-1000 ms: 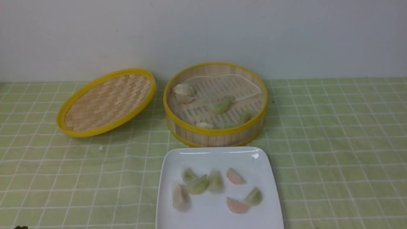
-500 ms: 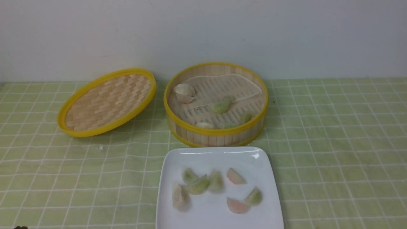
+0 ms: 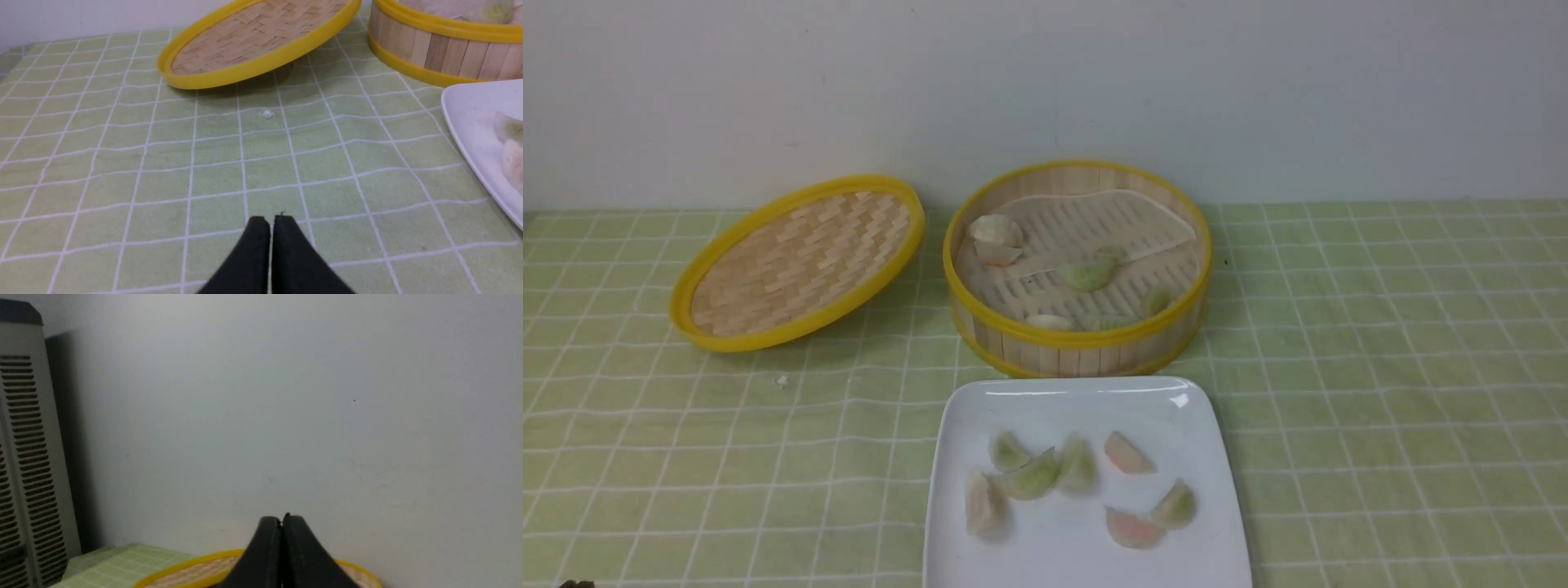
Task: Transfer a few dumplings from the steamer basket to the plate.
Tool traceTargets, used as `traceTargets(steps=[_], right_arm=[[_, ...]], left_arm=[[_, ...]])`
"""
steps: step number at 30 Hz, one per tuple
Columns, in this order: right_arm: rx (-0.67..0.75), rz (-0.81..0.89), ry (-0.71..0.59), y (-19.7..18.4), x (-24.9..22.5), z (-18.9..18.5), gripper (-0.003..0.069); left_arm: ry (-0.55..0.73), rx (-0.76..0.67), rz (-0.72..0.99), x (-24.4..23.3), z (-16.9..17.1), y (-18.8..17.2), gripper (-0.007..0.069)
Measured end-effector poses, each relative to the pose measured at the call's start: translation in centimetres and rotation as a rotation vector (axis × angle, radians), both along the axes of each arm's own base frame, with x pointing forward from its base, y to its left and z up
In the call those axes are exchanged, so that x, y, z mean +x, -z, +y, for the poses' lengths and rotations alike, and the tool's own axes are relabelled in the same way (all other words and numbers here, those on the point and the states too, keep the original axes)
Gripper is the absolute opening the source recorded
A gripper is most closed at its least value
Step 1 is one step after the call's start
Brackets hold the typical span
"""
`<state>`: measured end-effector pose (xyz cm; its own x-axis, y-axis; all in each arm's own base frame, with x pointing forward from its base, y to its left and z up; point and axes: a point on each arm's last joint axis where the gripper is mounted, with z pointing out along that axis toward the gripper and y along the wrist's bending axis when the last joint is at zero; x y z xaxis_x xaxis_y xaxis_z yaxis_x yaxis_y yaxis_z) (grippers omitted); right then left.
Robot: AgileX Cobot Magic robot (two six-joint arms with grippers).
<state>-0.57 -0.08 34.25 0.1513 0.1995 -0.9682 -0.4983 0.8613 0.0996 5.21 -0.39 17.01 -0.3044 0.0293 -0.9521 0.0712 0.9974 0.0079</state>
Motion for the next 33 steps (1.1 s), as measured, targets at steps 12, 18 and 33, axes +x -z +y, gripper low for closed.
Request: traceTargets(steps=[12, 18, 33], right_arm=[[-0.179, 0.305, 0.551, 9.8, 4.5, -0.2, -0.0013], [-0.23, 0.497, 0.598, 16.4, 5.6, -0.6, -0.0013], [-0.224, 0.417, 0.528, 16.2, 5.9, -0.2, -0.0011]], left_arm=[[0.0, 0.0, 0.0, 0.0, 0.0, 0.0, -0.0006], [0.0, 0.0, 0.0, 0.0, 0.0, 0.0, -0.0006], [0.0, 0.0, 0.0, 0.0, 0.0, 0.0, -0.0006]])
